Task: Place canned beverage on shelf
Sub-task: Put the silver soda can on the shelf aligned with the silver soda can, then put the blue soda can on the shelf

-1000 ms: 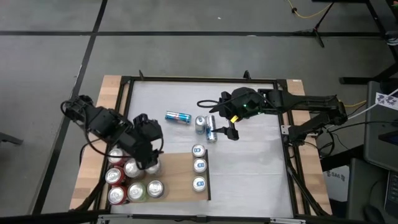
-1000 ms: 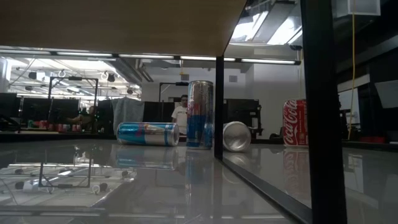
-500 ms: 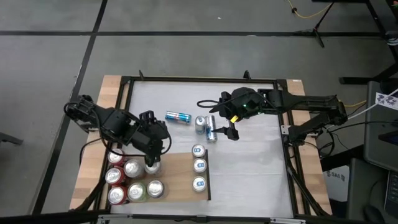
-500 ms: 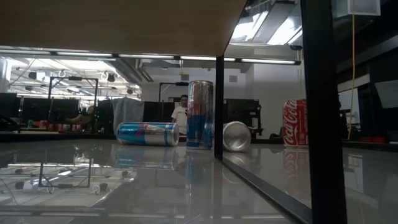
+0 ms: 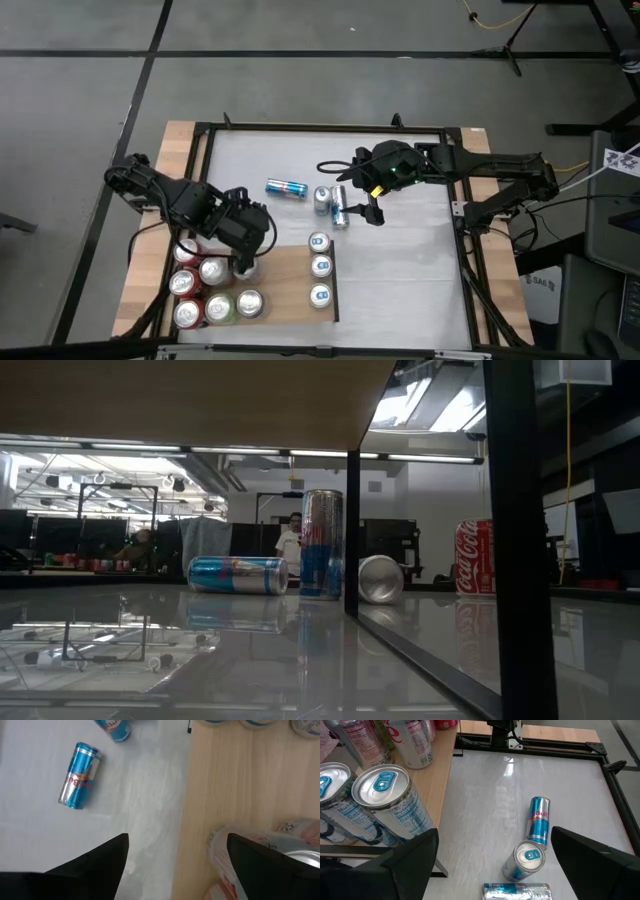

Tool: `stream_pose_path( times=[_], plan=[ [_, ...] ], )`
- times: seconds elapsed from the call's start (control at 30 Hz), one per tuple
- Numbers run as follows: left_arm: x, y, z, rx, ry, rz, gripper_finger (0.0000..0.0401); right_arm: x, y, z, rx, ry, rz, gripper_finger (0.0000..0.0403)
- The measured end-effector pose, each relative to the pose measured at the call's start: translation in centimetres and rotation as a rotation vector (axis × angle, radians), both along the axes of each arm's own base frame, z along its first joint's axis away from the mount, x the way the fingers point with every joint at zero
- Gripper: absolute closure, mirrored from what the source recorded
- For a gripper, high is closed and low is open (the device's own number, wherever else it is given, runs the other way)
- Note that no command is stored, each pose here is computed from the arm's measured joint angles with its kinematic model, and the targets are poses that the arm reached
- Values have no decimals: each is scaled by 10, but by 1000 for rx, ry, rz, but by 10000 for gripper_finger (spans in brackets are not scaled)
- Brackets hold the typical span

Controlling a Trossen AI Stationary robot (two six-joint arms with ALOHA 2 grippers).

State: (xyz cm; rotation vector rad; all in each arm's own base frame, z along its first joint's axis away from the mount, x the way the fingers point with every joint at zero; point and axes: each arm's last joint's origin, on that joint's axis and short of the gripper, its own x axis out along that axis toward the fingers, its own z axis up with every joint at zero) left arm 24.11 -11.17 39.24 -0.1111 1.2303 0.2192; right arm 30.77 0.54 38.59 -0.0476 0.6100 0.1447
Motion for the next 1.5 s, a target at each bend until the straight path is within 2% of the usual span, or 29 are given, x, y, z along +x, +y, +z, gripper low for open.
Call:
stream_pose_path(
  times=[0.27,0.67,0.97,1.2,1.5],
  plan=[
    [-1,-3,-1,-86,42,-24,73,0,0,0,0,-1,0,26],
    [5,11,0,-6,7,29,73,0,-2,0,-36,0,-53,26],
    [24,56,1,18,-20,27,73,0,-11,-1,-58,6,-106,26],
    [44,101,7,19,-150,45,73,-8,-41,-8,-122,108,-150,26],
    [58,150,17,36,-341,201,73,-21,-76,-14,-212,204,-176,26]
  ],
)
